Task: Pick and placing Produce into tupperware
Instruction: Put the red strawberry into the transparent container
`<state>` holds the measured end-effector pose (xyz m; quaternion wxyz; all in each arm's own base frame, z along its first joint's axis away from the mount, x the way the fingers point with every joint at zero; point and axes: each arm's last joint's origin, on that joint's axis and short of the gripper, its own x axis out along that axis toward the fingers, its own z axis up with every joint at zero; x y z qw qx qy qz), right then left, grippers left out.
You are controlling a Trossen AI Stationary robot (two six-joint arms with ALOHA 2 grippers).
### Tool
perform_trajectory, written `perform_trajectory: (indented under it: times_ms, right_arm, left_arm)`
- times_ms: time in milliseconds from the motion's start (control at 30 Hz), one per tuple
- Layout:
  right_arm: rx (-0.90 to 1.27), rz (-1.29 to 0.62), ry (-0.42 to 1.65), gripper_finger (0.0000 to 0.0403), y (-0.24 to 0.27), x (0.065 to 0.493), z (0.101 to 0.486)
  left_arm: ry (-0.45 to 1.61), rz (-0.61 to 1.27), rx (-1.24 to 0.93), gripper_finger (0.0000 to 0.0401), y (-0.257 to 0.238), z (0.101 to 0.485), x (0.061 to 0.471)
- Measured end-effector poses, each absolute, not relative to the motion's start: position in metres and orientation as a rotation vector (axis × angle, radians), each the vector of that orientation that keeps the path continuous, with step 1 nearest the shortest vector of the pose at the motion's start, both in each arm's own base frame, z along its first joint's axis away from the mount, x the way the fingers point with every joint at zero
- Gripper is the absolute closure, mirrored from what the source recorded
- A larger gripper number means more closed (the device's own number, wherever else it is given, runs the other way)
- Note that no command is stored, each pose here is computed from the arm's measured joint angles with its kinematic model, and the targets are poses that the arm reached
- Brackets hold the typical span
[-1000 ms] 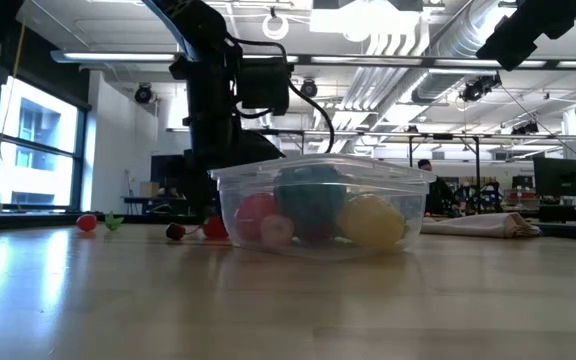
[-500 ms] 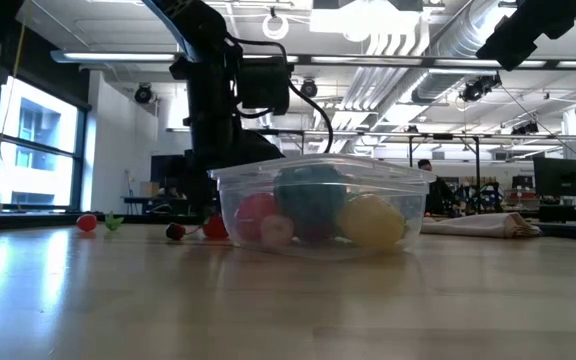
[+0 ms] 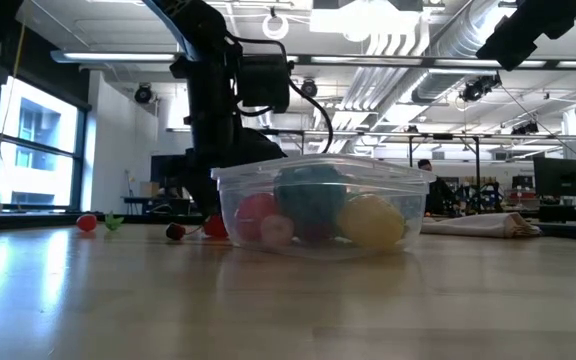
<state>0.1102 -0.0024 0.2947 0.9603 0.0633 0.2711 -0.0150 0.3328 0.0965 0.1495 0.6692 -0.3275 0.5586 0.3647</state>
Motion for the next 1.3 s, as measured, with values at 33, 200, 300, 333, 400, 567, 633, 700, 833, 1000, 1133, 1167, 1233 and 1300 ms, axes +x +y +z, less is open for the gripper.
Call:
perform_trajectory:
  times_ms: [33, 200, 300, 333, 400, 567, 633, 700, 833, 1000, 1133, 1167, 1233, 1300]
  right_arm:
    - [0.128, -0.03, 0.55, 0.0297, -0.002, 0.11, 0.295]
    - [0.129, -0.03, 0.55, 0.0297, -0.002, 0.11, 0.295]
    - [0.129, -0.031, 0.55, 0.0297, -0.002, 0.11, 0.295]
    - [0.129, -0.03, 0.55, 0.0297, -0.002, 0.11, 0.295]
    - [0.129, -0.031, 0.55, 0.0297, -0.002, 0.11, 0.295]
    - [0.128, -0.03, 0.55, 0.0297, -0.002, 0.11, 0.295]
    - [0.129, -0.03, 0.55, 0.0297, -0.002, 0.11, 0.295]
    - [0.128, -0.03, 0.55, 0.0297, -0.002, 0.11, 0.295]
    - [0.129, -0.03, 0.55, 0.0297, -0.002, 0.11, 0.295]
    - [0.129, -0.031, 0.55, 0.0297, -0.002, 0.11, 0.295]
    - [0.129, -0.03, 0.55, 0.0297, -0.002, 0.11, 0.295]
    - [0.129, -0.03, 0.55, 0.0297, -0.002, 0.11, 0.295]
    - [0.129, -0.03, 0.55, 0.0297, -0.002, 0.11, 0.295]
    - [0.129, -0.031, 0.55, 0.0297, -0.002, 0.11, 0.295]
  left_arm:
    - [1.259, 0.822, -0.738, 0.0268, 0.096, 0.15, 0.333]
    - [1.253, 0.82, -0.739, 0.0266, 0.097, 0.15, 0.333]
    - [1.242, 0.816, -0.741, 0.0266, 0.097, 0.15, 0.334]
    - [1.239, 0.816, -0.741, 0.0266, 0.097, 0.15, 0.335]
    - [1.236, 0.815, -0.741, 0.0266, 0.097, 0.15, 0.335]
    - [1.23, 0.834, -0.747, 0.0265, 0.097, 0.15, 0.335]
    - [1.228, 0.839, -0.75, 0.0265, 0.097, 0.15, 0.335]
    - [1.231, 0.844, -0.754, 0.0265, 0.097, 0.149, 0.334]
    - [1.227, 0.858, -0.769, 0.0265, 0.097, 0.15, 0.334]
    - [1.198, 0.866, -0.759, 0.0265, 0.097, 0.159, 0.331]
    - [1.152, 0.87, -0.748, 0.0265, 0.097, 0.172, 0.329]
    - [1.141, 0.869, -0.747, 0.0265, 0.097, 0.175, 0.328]
    - [1.119, 0.863, -0.746, 0.0265, 0.097, 0.182, 0.327]
    - [1.099, 0.856, -0.747, 0.0265, 0.096, 0.189, 0.325]
